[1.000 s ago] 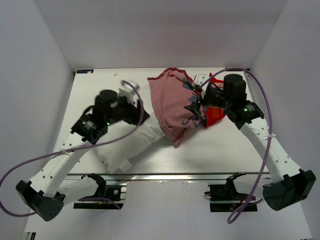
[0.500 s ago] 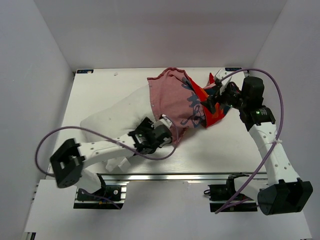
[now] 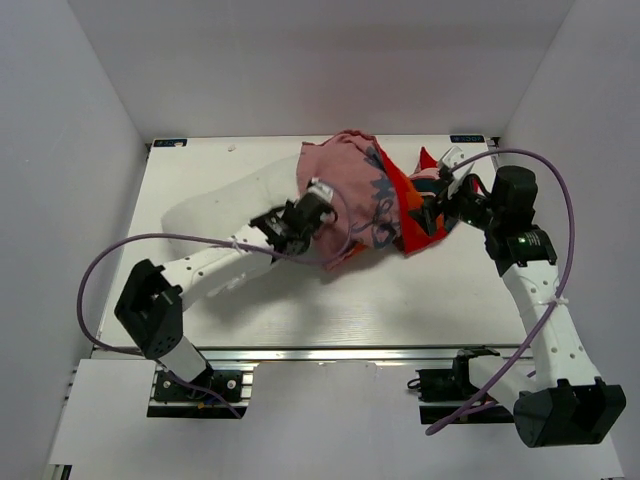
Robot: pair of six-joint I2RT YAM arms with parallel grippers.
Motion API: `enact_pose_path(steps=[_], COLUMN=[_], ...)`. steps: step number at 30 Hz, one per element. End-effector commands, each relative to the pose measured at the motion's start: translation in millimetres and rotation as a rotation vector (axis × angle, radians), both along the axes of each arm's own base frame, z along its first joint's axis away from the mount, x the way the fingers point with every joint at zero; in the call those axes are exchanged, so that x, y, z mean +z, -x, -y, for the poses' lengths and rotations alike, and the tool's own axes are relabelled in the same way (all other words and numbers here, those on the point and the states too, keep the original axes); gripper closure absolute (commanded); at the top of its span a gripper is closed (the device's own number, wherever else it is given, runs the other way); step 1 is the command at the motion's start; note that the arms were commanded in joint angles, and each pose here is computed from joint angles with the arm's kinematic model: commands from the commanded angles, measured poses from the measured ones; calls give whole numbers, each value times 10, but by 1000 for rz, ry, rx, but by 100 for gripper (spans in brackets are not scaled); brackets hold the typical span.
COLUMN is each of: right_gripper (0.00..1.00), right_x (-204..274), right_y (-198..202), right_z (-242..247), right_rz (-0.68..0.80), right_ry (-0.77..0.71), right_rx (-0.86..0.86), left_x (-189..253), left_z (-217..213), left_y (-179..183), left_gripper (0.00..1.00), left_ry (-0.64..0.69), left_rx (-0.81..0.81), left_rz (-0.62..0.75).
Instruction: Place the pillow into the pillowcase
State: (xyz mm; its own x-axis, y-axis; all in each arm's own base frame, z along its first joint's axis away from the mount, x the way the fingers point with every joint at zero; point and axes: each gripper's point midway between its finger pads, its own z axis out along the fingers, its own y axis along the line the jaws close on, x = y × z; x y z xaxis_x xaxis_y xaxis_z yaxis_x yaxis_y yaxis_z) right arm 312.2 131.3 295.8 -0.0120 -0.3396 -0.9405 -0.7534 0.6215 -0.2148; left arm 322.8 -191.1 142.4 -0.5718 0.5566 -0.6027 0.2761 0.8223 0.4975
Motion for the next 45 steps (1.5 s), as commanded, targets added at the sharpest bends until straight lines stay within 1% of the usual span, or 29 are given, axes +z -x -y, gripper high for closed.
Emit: enact_pose_path(steps=[1,2,3,5,6,7,8,9,11,12,15,16,19,22,23,25,29,31,32,34,35,36,37,38,39,41,42,44,45], right_gripper=[11,11,11,11,11,11,11,11,11,10,11,11,11,10,11,10,11,11,11,11,11,11,11,11,11,11,11,11,11], right_x=[301,362,406,486,538,586,618,661,741,766,699,656,419,152,94,-89,-357,-423,-443,-663,-544,-766,-810,-685,-911,-842,-996,-940,-1083], right_y=[66,54,60,88,94,115,128,128,149,147,79,53,-90,-253,-285,-406,-648,-901,-988,-1242,-1378,-1519,-1628,-1757,-1865,-2019,-2091,-2183,-2211], right_z=[40,66,81,105,112,118,114,114,112,108,97,92,51,-69,-131,-328,-649,-767,-794,-864,-902,-952,-964,-1014,-1061,-1163,-1205,-1317,-1375], right_rz=[88,106,117,130,144,149,156,167,179,187,158,139,20,-103,-108,-101,-31,15,24,12,54,26,28,60,24,37,10,16,-19], right_ry=[-51,-63,-72,-97,-107,-121,-128,-134,-150,-156,-163,-165,-184,-209,-193,-127,-3,19,26,66,72,101,112,106,128,110,114,99,95], right_rx=[-15,-26,-33,-44,-46,-50,-48,-48,-48,-46,-43,-44,-38,-42,-37,-84,-154,-166,-168,-176,-176,-175,-191,-191,-188,-180,-178,-165,-158], left_x=[1370,1899,2162,2711,2945,3115,3228,3324,3367,2975,2393,1996,1450,1106,958,861,779,662,661,679,647,747,804,798,975,1071,1157,1394,1469], left_z=[858,1139,1112,1109,1141,905,793,543,290,67,-191,-236,-296,-546,-624,-919,-1295,-1430,-1471,-1594,-1637,-1744,-1805,-1869,-1983,-2108,-2154,-2260,-2274], left_y=[-115,16,-44,-26,49,-105,-133,-214,-296,-439,-589,-619,-630,-681,-666,-732,-797,-776,-783,-786,-744,-757,-749,-688,-719,-611,-585,-486,-449], left_gripper=[100,100,100,100,100,100,100,100,100,100,100,100,100,97,95,94,78,65,61,47,45,39,35,31,28,25,25,23,22], left_ry=[628,828,962,1133,1233,1383,1490,1689,1853,1956,2014,2010,1995,1936,1897,1818,1713,1652,1633,1565,1529,1478,1445,1378,1327,1208,1173,1067,1041], left_rx=[-238,-389,-382,-439,-529,-440,-419,-367,-336,-135,79,184,322,458,537,601,742,802,812,830,859,847,849,853,845,840,829,791,774], left_rz=[45,10,-1,13,-10,-23,-45,-83,-64,-135,-175,-211,-238,-187,-199,-114,-33,-28,-15,28,26,83,108,110,179,206,229,290,309])
